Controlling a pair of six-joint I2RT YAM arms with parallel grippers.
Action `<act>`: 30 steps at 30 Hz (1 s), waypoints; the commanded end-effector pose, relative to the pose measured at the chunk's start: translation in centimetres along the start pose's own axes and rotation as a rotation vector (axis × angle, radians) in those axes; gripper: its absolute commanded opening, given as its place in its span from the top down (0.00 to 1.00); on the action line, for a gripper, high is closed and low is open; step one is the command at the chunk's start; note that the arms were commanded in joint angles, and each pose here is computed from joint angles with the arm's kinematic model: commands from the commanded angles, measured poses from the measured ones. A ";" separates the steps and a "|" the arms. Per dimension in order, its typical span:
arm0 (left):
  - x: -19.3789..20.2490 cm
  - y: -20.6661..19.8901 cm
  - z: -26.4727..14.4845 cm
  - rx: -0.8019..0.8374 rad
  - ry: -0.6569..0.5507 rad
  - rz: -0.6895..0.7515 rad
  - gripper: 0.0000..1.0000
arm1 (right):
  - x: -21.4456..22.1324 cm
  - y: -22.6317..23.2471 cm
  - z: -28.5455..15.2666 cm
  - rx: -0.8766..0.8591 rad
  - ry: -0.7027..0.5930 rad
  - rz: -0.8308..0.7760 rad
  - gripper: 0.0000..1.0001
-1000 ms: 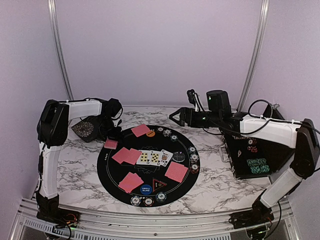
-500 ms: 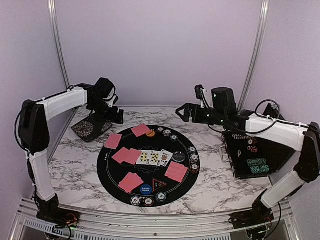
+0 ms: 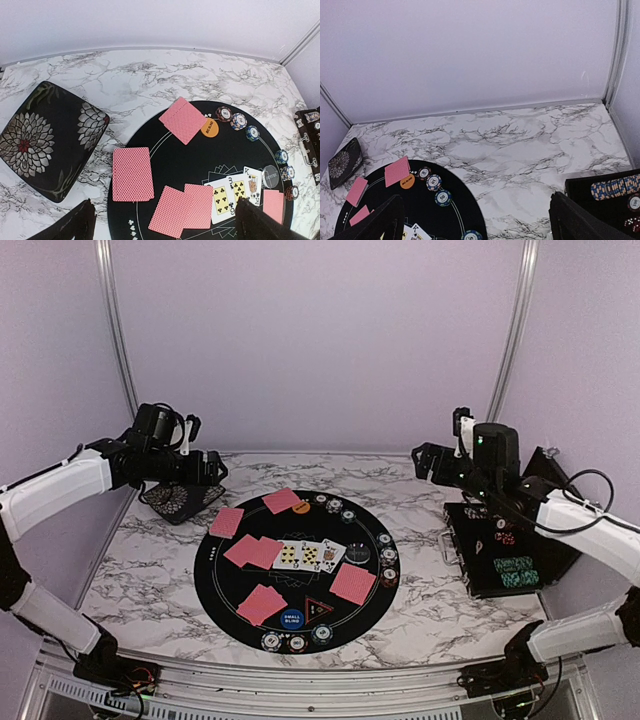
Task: Distribute texas hold em gaming equipment
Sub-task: Reset both arms
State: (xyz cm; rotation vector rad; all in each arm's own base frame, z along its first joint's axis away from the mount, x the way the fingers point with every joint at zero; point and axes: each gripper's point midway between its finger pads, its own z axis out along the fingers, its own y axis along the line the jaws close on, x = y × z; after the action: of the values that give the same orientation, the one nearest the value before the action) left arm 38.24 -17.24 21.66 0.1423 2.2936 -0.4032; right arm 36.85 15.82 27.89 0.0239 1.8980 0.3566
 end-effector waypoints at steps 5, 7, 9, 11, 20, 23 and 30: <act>-3.1 -0.9 -4.6 0.080 -0.276 -0.015 0.01 | -3.0 -4.3 -4.1 0.209 -0.118 -0.027 0.01; -3.3 -0.9 -5.2 0.087 -0.306 -0.013 0.01 | -3.1 -4.4 -4.3 0.215 -0.124 -0.035 0.02; -3.6 -1.0 -5.7 0.095 -0.332 -0.007 0.01 | -3.3 -4.3 -4.3 0.210 -0.137 -0.039 0.01; -3.6 -1.1 -6.1 0.100 -0.349 -0.003 0.01 | -3.5 -4.2 -4.3 0.201 -0.149 -0.034 0.01; -4.0 -1.0 -7.0 0.101 -0.388 -0.001 0.01 | -3.5 -3.9 -4.3 0.178 -0.160 -0.048 0.02; -4.1 -1.1 -7.3 0.103 -0.394 -0.005 0.01 | -3.7 -3.9 -4.5 0.177 -0.168 -0.057 0.01; -4.2 -1.1 -7.6 0.107 -0.402 -0.009 0.01 | -3.9 -3.8 -4.6 0.170 -0.180 -0.070 0.01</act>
State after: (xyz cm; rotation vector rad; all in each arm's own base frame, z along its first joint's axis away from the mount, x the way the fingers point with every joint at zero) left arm 35.75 -16.00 28.51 0.1081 1.9348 -0.5054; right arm 34.65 10.67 30.59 0.1004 1.7852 0.1350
